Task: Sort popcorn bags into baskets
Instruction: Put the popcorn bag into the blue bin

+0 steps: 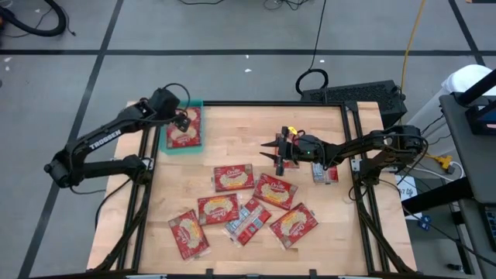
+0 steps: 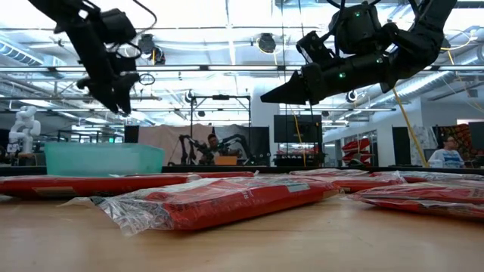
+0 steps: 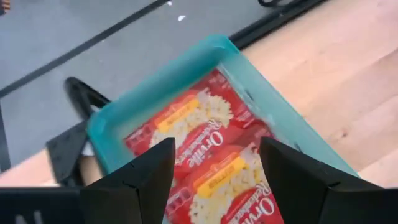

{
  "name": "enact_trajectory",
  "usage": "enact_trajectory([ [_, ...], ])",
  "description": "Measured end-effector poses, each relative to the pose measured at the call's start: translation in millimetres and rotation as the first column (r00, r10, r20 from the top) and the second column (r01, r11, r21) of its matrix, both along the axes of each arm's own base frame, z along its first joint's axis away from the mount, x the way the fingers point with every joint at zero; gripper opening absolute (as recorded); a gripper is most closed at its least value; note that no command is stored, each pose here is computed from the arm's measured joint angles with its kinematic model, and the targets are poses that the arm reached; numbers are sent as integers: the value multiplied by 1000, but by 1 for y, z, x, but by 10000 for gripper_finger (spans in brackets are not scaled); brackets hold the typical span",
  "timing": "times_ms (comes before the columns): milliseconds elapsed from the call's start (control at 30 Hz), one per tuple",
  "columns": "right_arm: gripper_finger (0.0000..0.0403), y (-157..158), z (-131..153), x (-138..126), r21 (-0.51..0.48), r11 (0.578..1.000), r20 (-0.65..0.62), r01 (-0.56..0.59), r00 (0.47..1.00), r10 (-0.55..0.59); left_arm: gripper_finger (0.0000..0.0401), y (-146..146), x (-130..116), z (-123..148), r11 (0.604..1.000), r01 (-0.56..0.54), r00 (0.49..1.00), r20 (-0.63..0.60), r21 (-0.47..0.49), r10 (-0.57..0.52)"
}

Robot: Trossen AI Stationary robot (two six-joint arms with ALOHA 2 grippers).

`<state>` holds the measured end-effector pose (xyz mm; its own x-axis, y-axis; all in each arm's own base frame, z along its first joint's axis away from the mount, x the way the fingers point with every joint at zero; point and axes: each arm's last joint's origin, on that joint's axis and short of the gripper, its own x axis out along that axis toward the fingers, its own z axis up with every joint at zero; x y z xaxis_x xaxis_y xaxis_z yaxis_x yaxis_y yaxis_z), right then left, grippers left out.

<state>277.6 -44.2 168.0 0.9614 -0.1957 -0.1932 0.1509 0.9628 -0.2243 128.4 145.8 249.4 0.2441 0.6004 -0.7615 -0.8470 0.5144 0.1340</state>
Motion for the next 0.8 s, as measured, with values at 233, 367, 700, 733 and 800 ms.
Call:
enact_trajectory([
  [233,125,0,0,0,51,999,10,10,1000,-11,189,15,19,-50,993,-39,993,-119,-116,25],
  [367,125,0,0,0,68,998,13,12,1000,-13,146,24,27,-72,984,-70,983,-177,-165,41],
  [700,125,2,0,0,68,998,13,7,1000,-8,98,28,38,-106,949,-46,974,-225,-311,-26],
  [733,125,2,0,0,68,998,13,7,1000,-8,97,27,39,-107,948,-43,973,-228,-316,-32],
  [800,125,2,0,0,67,998,13,7,1000,-8,97,25,40,-107,945,-33,972,-229,-325,-45],
])
